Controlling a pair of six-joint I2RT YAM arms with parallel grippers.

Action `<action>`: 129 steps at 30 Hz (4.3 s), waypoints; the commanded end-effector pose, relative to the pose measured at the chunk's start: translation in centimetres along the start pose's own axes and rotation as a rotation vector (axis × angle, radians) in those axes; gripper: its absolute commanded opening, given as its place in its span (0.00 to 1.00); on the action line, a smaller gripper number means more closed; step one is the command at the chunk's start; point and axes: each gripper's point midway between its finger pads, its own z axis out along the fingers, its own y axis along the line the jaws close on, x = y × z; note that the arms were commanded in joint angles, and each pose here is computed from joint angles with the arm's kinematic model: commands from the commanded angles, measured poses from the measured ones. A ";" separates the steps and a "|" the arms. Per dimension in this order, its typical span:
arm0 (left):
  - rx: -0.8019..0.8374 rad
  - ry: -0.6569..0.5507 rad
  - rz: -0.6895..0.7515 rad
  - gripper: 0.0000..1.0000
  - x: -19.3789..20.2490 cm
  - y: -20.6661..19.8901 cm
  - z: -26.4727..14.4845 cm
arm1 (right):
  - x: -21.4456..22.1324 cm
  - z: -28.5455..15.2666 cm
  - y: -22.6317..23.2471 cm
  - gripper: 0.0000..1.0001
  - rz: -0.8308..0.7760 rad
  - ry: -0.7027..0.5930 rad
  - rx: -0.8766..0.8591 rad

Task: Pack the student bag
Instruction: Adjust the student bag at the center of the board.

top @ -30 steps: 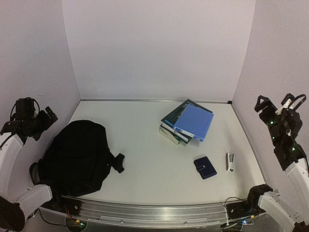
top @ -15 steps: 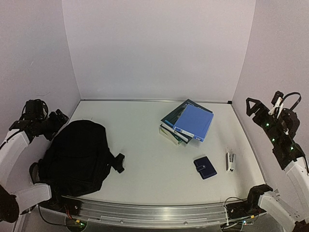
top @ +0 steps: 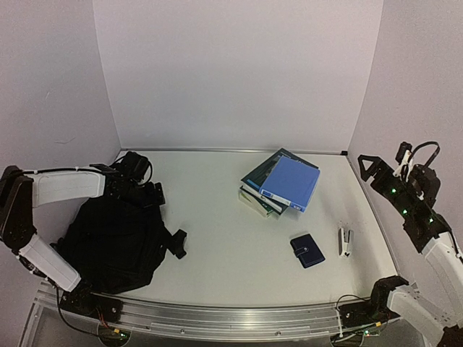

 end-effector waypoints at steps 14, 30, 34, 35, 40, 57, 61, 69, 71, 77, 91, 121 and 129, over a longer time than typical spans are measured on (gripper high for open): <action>-0.147 0.012 0.084 0.22 -0.4 -1.1 4.6 | 0.9 0.5 0.3 0.98 0.006 0.033 -0.033; 0.213 0.136 0.268 0.00 8.5 -18.4 5.3 | 2.1 1.6 0.4 0.98 -0.025 0.104 -0.049; 0.310 0.176 0.288 0.02 10.8 -21.7 3.8 | 2.9 2.2 0.3 0.98 -0.038 0.142 -0.051; 0.330 0.180 0.278 0.06 10.9 -21.9 3.4 | 3.1 2.3 0.3 0.98 -0.042 0.152 -0.054; 0.359 0.141 0.272 0.46 9.7 -21.7 0.9 | 4.5 2.7 0.4 0.98 -0.050 0.221 -0.071; 0.234 0.148 -0.121 0.97 2.2 -4.2 -3.9 | 9.3 5.1 5.1 0.91 -0.080 0.404 -0.098; 0.263 0.091 -0.248 0.99 0.1 0.2 -5.8 | 12.9 6.0 9.9 0.86 -0.094 0.491 -0.162; 0.280 0.084 -0.362 1.00 0.7 3.6 -6.8 | 18.4 8.0 18.0 0.81 -0.053 0.571 -0.281; 0.286 0.097 -0.375 1.00 1.1 3.8 -6.6 | 20.4 8.7 19.7 0.81 -0.079 0.605 -0.297; 0.356 0.059 -0.368 1.00 0.1 2.7 -8.1 | 27.5 12.0 21.2 0.74 -0.085 0.756 -0.284; 0.273 0.063 -0.334 1.00 2.1 4.7 -10.3 | 35.9 18.4 21.2 0.31 -0.197 0.868 -0.216; 0.157 0.259 -0.497 0.89 10.0 8.7 -4.9 | 32.6 6.1 15.6 0.00 0.073 0.705 0.020; 0.252 0.256 -0.499 0.54 8.7 6.8 -2.6 | 35.3 3.5 15.5 0.00 0.046 0.806 -0.013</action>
